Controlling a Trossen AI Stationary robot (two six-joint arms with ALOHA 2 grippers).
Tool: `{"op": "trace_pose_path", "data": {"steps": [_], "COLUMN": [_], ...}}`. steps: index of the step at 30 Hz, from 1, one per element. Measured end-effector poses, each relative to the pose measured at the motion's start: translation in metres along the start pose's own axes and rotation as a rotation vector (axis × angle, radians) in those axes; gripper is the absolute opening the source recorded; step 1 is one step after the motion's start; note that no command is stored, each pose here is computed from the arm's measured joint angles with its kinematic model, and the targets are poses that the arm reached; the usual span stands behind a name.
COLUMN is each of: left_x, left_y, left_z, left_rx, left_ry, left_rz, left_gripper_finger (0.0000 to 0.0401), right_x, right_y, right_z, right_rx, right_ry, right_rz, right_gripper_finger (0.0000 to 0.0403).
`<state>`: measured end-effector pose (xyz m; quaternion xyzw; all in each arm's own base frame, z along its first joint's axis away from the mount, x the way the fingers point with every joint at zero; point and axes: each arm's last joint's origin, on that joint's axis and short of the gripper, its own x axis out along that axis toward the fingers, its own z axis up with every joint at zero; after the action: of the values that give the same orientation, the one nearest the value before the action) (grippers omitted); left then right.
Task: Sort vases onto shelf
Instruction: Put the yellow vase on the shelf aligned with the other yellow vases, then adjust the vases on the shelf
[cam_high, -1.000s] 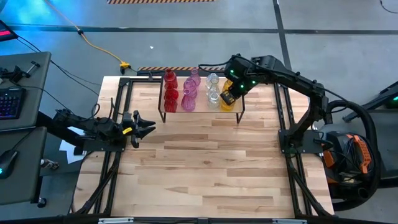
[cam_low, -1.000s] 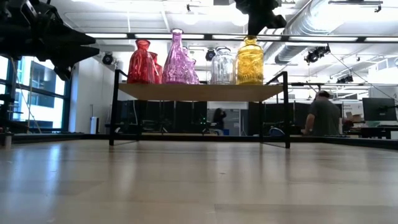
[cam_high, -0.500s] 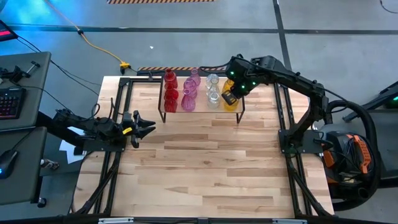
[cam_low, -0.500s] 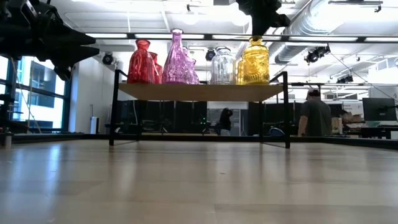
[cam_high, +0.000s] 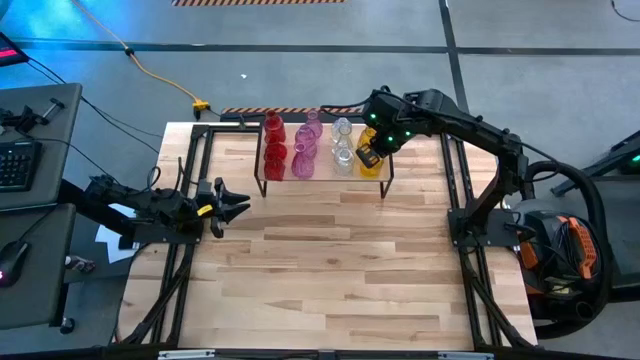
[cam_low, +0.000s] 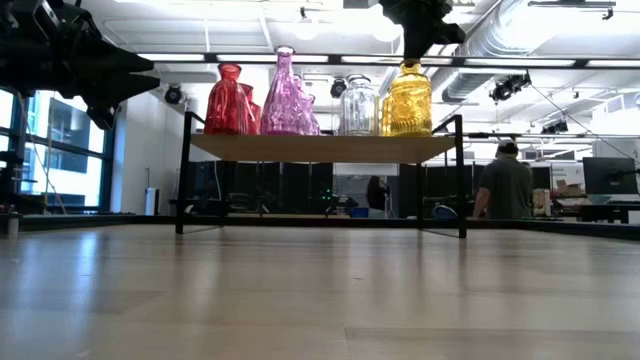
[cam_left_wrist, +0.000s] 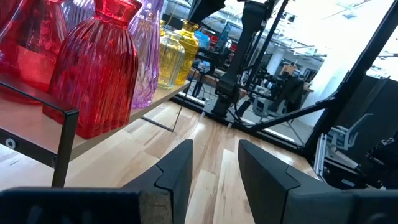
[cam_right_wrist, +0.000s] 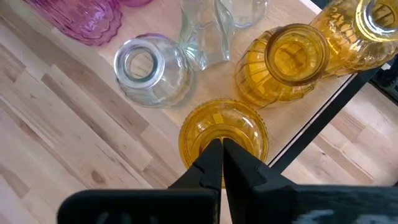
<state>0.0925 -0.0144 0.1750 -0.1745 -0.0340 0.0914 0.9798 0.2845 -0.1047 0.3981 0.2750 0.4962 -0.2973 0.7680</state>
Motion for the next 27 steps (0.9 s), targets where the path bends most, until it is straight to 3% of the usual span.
{"op": "trace_pose_path", "data": {"steps": [15,20,27], "left_x": [0.0,0.0,0.0], "left_y": [0.0,0.0,0.0], "left_z": [0.0,0.0,0.0], "left_rx": [0.0,0.0,0.0], "left_ry": [0.0,0.0,0.0], "left_rz": [0.0,-0.001,-0.001], "left_gripper_finger": [0.012,0.012,0.012], "right_x": [-0.029,-0.026,-0.004], "right_y": [-0.006,-0.017,-0.02], "right_z": [0.008,0.02,0.032], "right_rx": [0.024,0.029,0.012], "right_ry": [-0.13,-0.155,-0.088], "right_rz": [-0.029,-0.028,-0.022], "right_gripper_finger": [0.0,0.0,0.0]}}
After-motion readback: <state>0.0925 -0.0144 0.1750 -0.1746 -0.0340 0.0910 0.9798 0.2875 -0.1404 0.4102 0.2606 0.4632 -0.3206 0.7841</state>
